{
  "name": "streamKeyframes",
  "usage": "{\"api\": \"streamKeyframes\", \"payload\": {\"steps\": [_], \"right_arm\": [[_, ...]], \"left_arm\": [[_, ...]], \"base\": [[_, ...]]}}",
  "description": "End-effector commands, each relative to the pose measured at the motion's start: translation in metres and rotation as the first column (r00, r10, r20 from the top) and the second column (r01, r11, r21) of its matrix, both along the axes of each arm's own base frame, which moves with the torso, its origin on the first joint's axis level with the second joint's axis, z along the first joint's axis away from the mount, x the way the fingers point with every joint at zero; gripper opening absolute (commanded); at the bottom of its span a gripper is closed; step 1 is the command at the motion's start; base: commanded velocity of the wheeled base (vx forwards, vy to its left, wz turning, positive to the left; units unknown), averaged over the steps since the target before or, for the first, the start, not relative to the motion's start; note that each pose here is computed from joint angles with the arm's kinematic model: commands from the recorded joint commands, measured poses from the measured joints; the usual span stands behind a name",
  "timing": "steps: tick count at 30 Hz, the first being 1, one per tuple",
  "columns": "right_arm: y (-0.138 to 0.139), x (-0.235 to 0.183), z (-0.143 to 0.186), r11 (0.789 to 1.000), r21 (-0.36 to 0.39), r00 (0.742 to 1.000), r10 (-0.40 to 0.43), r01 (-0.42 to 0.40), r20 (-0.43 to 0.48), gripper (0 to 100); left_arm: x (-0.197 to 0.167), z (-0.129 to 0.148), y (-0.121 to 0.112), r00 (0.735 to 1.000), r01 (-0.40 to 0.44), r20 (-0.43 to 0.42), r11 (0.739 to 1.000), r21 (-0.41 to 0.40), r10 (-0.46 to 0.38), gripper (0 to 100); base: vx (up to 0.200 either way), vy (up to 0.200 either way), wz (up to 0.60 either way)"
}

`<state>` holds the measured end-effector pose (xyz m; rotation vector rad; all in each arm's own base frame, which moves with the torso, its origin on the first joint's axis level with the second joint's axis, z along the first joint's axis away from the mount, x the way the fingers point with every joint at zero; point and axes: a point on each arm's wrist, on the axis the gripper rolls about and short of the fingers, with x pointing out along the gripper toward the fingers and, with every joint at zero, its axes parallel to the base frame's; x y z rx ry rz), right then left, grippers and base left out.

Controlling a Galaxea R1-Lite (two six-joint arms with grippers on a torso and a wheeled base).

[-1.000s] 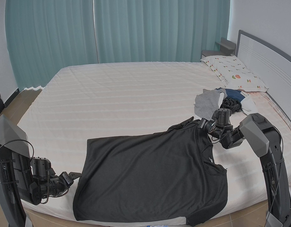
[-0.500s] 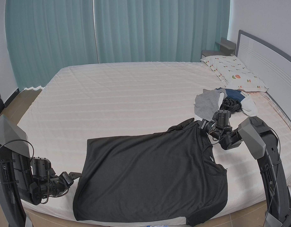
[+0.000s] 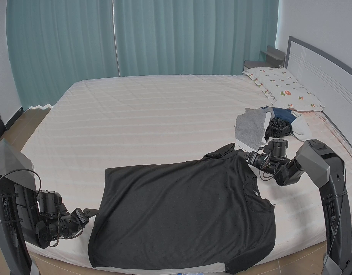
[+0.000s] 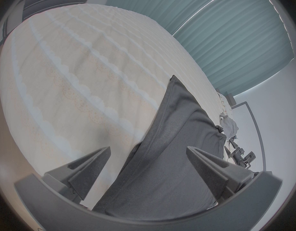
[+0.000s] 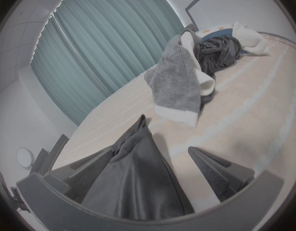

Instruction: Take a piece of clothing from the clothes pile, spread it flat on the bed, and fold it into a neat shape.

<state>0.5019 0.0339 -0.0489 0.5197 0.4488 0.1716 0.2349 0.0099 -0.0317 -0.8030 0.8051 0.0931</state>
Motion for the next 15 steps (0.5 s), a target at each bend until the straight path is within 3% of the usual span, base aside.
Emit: {"api": "streamKeyframes", "payload": {"steps": [1, 4, 15], "right_arm": [[-0.014, -0.024, 0.009, 0.998, 0.039, 0.997, 0.057, -0.056, -0.043, 100], [-0.015, -0.036, 0.002, 0.992, 0.067, 0.989, 0.111, -0.105, -0.095, 100], [-0.014, -0.042, -0.015, 0.992, 0.064, 0.983, 0.119, -0.111, -0.139, 100]], "left_arm": [[0.000, 0.000, 0.000, 1.000, 0.001, -0.002, 1.000, 0.000, -0.001, 100], [-0.001, 0.000, 0.000, 1.000, 0.001, -0.003, 1.000, 0.000, -0.001, 100], [0.000, 0.000, 0.000, 1.000, 0.001, 0.000, 1.000, 0.000, -0.001, 100]], "base": [[0.000, 0.000, 0.00], [0.000, 0.000, 0.00], [0.000, 0.000, 0.00]]}}
